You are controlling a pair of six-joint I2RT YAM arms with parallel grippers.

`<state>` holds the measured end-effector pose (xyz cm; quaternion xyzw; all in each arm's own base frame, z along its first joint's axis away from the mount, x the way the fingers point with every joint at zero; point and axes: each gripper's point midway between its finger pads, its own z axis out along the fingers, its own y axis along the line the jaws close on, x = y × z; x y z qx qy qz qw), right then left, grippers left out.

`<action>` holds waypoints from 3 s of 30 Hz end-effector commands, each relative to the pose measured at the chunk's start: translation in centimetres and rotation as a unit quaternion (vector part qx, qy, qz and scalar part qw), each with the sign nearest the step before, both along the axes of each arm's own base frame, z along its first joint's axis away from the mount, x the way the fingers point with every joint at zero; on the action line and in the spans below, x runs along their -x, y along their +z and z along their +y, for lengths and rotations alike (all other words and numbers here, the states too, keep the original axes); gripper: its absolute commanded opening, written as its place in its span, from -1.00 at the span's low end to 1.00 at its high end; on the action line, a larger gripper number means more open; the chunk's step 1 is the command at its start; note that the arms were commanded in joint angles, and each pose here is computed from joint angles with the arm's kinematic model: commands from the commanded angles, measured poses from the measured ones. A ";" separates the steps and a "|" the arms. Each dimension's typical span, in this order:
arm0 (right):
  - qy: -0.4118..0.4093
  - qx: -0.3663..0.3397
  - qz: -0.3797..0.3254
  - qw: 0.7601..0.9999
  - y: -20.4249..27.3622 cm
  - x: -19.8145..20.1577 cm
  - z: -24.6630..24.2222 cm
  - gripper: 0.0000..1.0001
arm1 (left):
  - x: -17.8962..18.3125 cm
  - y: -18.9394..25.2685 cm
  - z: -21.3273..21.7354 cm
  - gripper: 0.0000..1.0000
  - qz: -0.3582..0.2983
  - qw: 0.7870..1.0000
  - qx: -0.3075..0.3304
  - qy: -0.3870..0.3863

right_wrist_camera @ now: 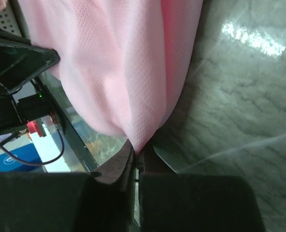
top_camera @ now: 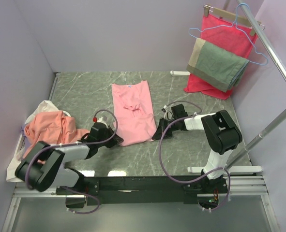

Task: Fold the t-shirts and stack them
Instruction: Grab one side of the 2/3 rectangular tshirt with both arms, then fold the long partially folded tshirt into a neat square, then smooth out wrinkles on the folded tshirt

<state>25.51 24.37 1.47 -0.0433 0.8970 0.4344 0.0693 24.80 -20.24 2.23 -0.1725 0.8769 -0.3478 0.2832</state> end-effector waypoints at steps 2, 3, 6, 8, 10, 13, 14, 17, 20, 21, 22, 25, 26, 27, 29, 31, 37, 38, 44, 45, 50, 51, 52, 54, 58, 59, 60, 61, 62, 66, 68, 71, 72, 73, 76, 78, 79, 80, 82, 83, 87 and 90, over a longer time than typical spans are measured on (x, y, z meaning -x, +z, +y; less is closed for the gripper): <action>-0.007 0.026 -0.031 0.999 1.1 1.4 -1.1 -1.00 | 2.8 0.0 3.5 -0.98 0.045 0.992 -0.115 -0.008; -0.008 0.027 -0.033 0.999 1.3 1.8 -1.3 -1.00 | 2.9 0.5 3.5 -0.98 0.041 0.992 -0.116 -0.010; -0.001 0.029 -0.034 0.999 2.0 4.0 -1.5 -1.00 | 4.3 1.4 3.8 -0.98 0.048 0.993 -0.110 -0.017; 0.013 0.031 -0.034 0.999 2.3 6.0 -1.5 -1.00 | 5.1 1.9 3.6 -0.98 0.046 0.994 -0.099 -0.022; 0.024 0.033 -0.031 0.999 2.3 7.6 -1.5 -1.00 | 6.2 2.3 3.3 -0.98 0.052 0.995 -0.086 -0.028; 0.038 0.022 -0.045 0.998 3.6 8.9 -1.0 -1.00 | 6.5 3.4 3.3 -0.98 0.045 0.996 -0.074 -0.018; 0.038 0.014 -0.056 0.998 4.6 8.9 -0.9 -1.00 | 6.4 3.8 3.2 -0.98 0.041 0.996 -0.072 -0.016; 0.035 0.004 -0.089 0.995 7.1 7.9 -0.4 -1.00 | 5.2 6.1 3.1 -0.92 0.019 0.997 -0.069 -0.001; 0.035 0.007 -0.118 0.992 9.3 6.0 0.1 -1.00 | 2.6 9.6 2.5 -0.84 -0.025 0.997 -0.066 0.013; 0.033 0.010 -0.124 0.992 9.7 5.4 0.2 -1.00 | 2.0 10.2 2.2 -0.80 -0.033 0.997 -0.068 0.010; 0.028 0.007 -0.143 0.989 11.1 4.0 0.7 -1.00 | 1.4 10.0 1.8 -0.79 -0.029 0.997 -0.074 0.007; 0.022 0.010 -0.152 0.988 12.1 1.3 1.3 -1.00 | -1.8 11.0 1.5 -0.75 -0.042 0.992 -0.115 0.021; 0.023 0.018 -0.143 0.989 11.4 0.6 1.4 -1.00 | -3.3 12.5 1.2 -0.75 -0.059 0.991 -0.117 0.029; 0.021 0.020 -0.142 0.990 11.3 -0.1 1.5 -1.00 | -4.1 12.6 1.1 -0.73 -0.066 0.989 -0.130 0.025; 0.013 0.022 -0.143 0.989 11.3 -2.4 1.8 -1.00 | -6.5 12.8 0.4 -0.71 -0.070 0.987 -0.141 0.029; 0.010 0.015 -0.148 0.989 12.0 -4.4 2.3 -1.00 | -8.5 11.6 0.1 -0.73 -0.061 0.986 -0.152 0.020; -0.004 0.017 -0.134 0.991 11.3 -10.6 3.2 -1.00 | -15.9 10.5 0.2 -0.77 -0.054 0.985 -0.163 0.027; -0.006 0.020 -0.120 0.993 10.2 -11.3 3.3 -1.00 | -17.4 11.5 0.0 -0.78 -0.065 0.985 -0.159 0.028; -0.023 0.015 -0.119 0.992 10.4 -17.2 3.2 -1.00 | -23.5 9.8 0.7 -0.79 -0.059 0.985 -0.158 0.032; -0.028 0.009 -0.133 0.991 11.4 -18.7 3.3 -1.00 | -24.2 8.3 1.0 -0.81 -0.044 0.986 -0.158 0.032; -0.062 0.014 -0.126 0.990 9.8 -23.4 2.1 -1.00 | -28.8 8.8 0.1 -0.82 -0.084 0.989 -0.120 0.013; -0.073 0.018 -0.144 0.987 10.7 -25.0 1.9 -1.00 | -29.6 8.1 0.0 -0.81 -0.086 0.989 -0.117 0.010; -0.077 0.024 -0.141 0.987 9.7 -25.8 1.8 -1.00 | -31.1 9.7 -0.3 -0.80 -0.113 0.988 -0.109 0.009; -0.095 0.020 -0.171 0.980 10.9 -28.5 1.3 -1.00 | -33.3 8.8 -0.4 -0.73 -0.127 0.986 -0.108 0.004; -0.144 -0.047 -0.200 0.968 10.3 -34.7 1.2 -0.12 | -39.1 12.3 -0.4 -0.48 -0.197 0.977 -0.076 0.009; -0.154 -0.062 -0.216 0.962 10.8 -36.0 0.8 0.39 | -39.8 12.5 -0.3 0.15 -0.209 0.976 -0.062 0.014; -0.159 -0.078 -0.238 0.955 11.6 -37.0 0.8 0.55 | -41.4 13.6 0.4 0.48 -0.248 0.967 -0.046 0.031; -0.183 -0.079 -0.265 0.943 12.2 -38.4 0.4 0.94 | -41.7 13.6 0.8 0.62 -0.253 0.966 -0.036 0.038; -0.185 -0.074 -0.279 0.939 12.7 -38.8 0.2 0.99 | -42.0 13.9 1.1 0.77 -0.254 0.966 -0.018 0.049; -0.181 -0.047 -0.331 0.925 15.2 -37.8 -0.6 0.99 | -41.9 16.4 3.2 0.99 -0.274 0.958 -0.026 0.078; -0.173 -0.052 -0.365 0.913 18.0 -36.6 -0.4 0.99 | -40.8 16.2 3.6 0.99 -0.276 0.957 -0.029 0.082; -0.144 -0.043 -0.370 0.917 19.0 -34.5 1.2 0.99 | -39.0 17.8 2.3 0.99 -0.284 0.958 -0.007 0.045; -0.134 -0.047 -0.371 0.918 19.1 -34.1 1.8 1.00 | -38.7 17.9 1.8 0.99 -0.282 0.959 -0.002 0.032; -0.120 -0.056 -0.366 0.921 19.1 -33.3 3.0 0.99 | -38.4 17.9 1.3 0.99 -0.279 0.960 0.004 0.021; -0.097 -0.072 -0.335 0.935 17.5 -32.3 4.9 0.99 | -37.3 16.8 -1.1 0.99 -0.270 0.962 0.028 -0.037; -0.089 -0.075 -0.323 0.939 16.5 -32.6 6.1 0.99 | -36.9 14.6 -2.2 0.99 -0.244 0.968 0.030 -0.060; -0.085 -0.074 -0.312 0.943 15.9 -32.6 6.5 0.99 | -37.0 14.5 -2.5 0.99 -0.242 0.968 0.028 -0.066; -0.083 -0.081 -0.316 0.942 16.4 -32.8 7.0 0.99 | -36.9 13.7 -2.8 0.99 -0.233 0.970 0.029 -0.069; -0.086 -0.080 -0.288 0.950 14.3 -33.0 7.4 0.99 | -36.2 12.2 -3.4 0.99 -0.223 0.970 0.042 -0.085; -0.084 -0.084 -0.287 0.951 14.2 -33.1 7.7 0.99 | -35.9 11.9 -3.7 0.99 -0.223 0.969 0.047 -0.092; -0.114 -0.031 -0.235 0.965 9.6 -33.3 7.0 0.99 | -35.5 8.8 -4.2 0.99 -0.192 0.975 0.045 -0.098; -0.108 0.012 -0.208 0.972 7.1 -32.2 6.8 0.99 | -35.0 6.1 -3.9 0.94 -0.156 0.984 0.013 -0.080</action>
